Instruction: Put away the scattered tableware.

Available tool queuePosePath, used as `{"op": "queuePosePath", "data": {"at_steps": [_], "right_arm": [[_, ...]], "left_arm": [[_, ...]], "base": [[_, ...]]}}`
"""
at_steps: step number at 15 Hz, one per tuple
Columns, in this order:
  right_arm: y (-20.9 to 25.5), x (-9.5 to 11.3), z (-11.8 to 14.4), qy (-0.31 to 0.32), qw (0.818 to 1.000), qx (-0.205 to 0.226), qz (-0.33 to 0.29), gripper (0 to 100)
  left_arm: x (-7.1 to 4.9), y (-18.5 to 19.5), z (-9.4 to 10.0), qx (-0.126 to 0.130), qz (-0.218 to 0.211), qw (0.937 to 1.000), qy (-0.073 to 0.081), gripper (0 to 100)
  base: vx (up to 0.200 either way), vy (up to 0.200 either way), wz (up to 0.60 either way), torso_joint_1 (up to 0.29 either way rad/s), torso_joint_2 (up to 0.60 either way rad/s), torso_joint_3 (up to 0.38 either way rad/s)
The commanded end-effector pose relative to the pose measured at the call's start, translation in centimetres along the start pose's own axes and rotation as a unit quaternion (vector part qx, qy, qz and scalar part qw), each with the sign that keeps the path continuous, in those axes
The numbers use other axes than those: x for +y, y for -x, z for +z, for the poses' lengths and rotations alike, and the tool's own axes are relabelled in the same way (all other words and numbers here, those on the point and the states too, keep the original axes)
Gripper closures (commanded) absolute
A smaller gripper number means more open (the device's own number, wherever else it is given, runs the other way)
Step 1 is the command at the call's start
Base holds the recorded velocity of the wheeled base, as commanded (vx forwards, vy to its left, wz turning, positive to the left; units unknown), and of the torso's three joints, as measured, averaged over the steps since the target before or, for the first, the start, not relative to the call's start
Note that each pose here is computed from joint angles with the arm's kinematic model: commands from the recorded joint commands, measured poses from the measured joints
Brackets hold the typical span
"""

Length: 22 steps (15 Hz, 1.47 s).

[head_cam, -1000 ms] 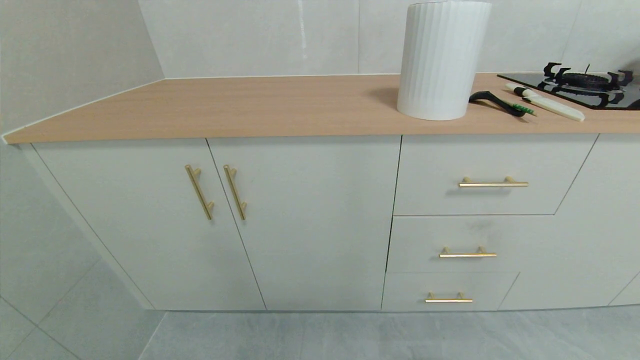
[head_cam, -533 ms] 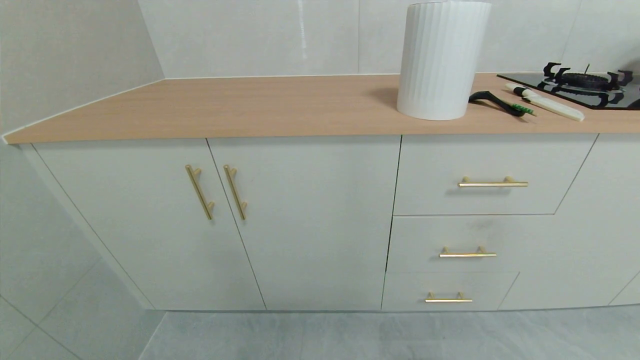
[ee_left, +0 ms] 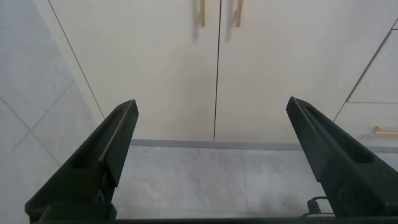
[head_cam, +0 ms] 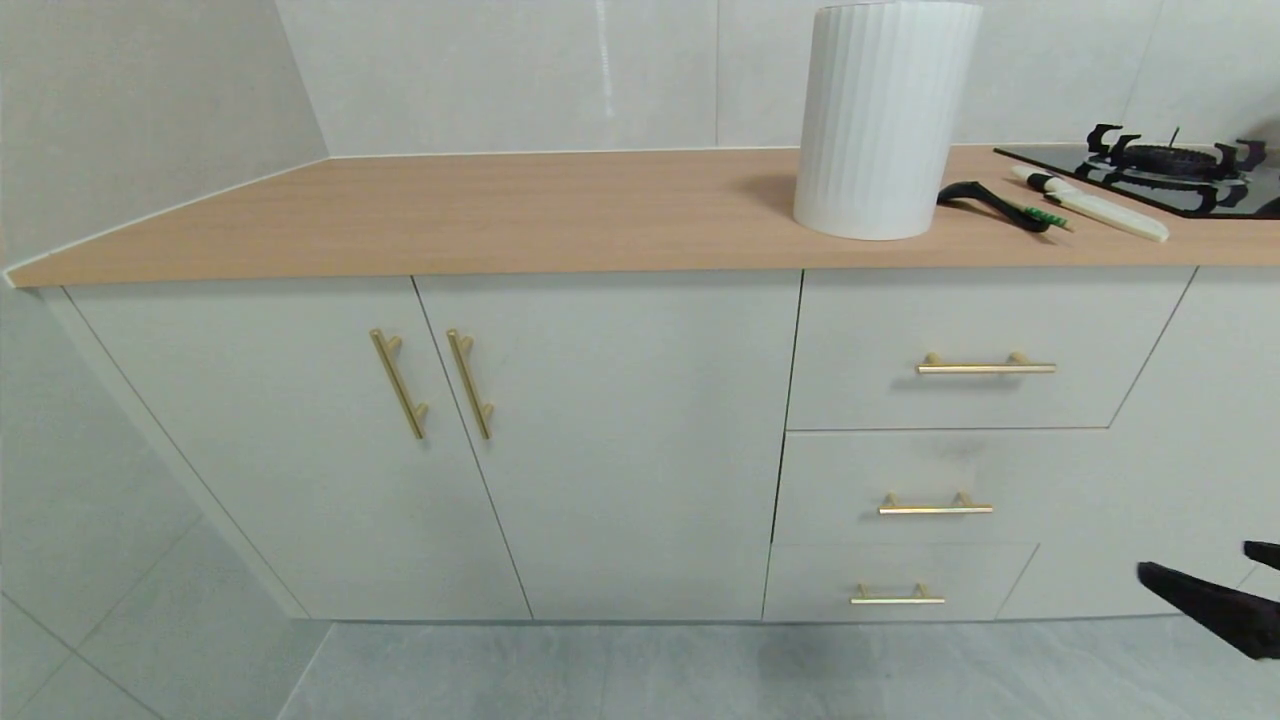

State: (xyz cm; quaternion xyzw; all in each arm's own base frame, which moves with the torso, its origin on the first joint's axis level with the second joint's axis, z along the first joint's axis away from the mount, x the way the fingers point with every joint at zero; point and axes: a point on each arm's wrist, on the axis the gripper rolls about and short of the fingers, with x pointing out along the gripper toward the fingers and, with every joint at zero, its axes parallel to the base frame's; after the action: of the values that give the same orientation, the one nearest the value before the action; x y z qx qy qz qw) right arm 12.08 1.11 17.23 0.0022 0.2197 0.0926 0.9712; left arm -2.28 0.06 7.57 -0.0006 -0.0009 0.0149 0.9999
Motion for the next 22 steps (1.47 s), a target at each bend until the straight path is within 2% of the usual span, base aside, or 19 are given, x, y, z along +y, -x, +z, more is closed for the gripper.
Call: {"op": "queuePosePath", "data": {"at_steps": [1,3,8,10,13,15,22], "right_arm": [[-11.4,-0.7,0.2,-0.004,0.992,0.122,0.010,0],[-15.5,-1.1,-0.6,-0.005,0.991,0.136,0.008,0],[-22.8,-1.9,-2.2,0.000,0.992,0.123,-0.012,0],[-23.7,-2.3,-2.5,-0.002,0.992,0.122,-0.016,0],[-24.7,-2.5,-2.9,0.001,0.995,0.091,-0.034,0],[-26.0,-3.2,-3.3,0.003,0.995,0.060,-0.076,0],[-29.0,-3.6,-5.2,0.004,0.994,0.031,-0.104,0]], "left_arm": [[0.0,0.0,0.0,0.000,0.000,1.0000,0.000,0],[0.0,0.0,0.0,0.001,0.000,1.0000,0.000,0],[0.0,0.0,0.0,0.000,0.000,1.0000,0.000,0],[0.0,0.0,0.0,-0.001,0.000,1.0000,0.000,0],[0.0,0.0,0.0,0.000,0.000,1.0000,0.000,0],[0.0,0.0,0.0,0.001,0.000,1.0000,0.000,0],[0.0,0.0,0.0,0.001,0.000,1.0000,0.000,0]], "base": [[0.000,0.000,0.00,0.000,0.00,0.000],[0.000,0.000,0.00,0.000,0.00,0.000],[0.000,0.000,0.00,0.000,0.00,0.000],[0.000,0.000,0.00,0.000,0.00,0.000],[0.000,0.000,0.00,0.000,0.00,0.000],[0.000,0.000,0.00,0.000,0.00,0.000],[0.000,0.000,0.00,0.000,0.00,0.000]]}}
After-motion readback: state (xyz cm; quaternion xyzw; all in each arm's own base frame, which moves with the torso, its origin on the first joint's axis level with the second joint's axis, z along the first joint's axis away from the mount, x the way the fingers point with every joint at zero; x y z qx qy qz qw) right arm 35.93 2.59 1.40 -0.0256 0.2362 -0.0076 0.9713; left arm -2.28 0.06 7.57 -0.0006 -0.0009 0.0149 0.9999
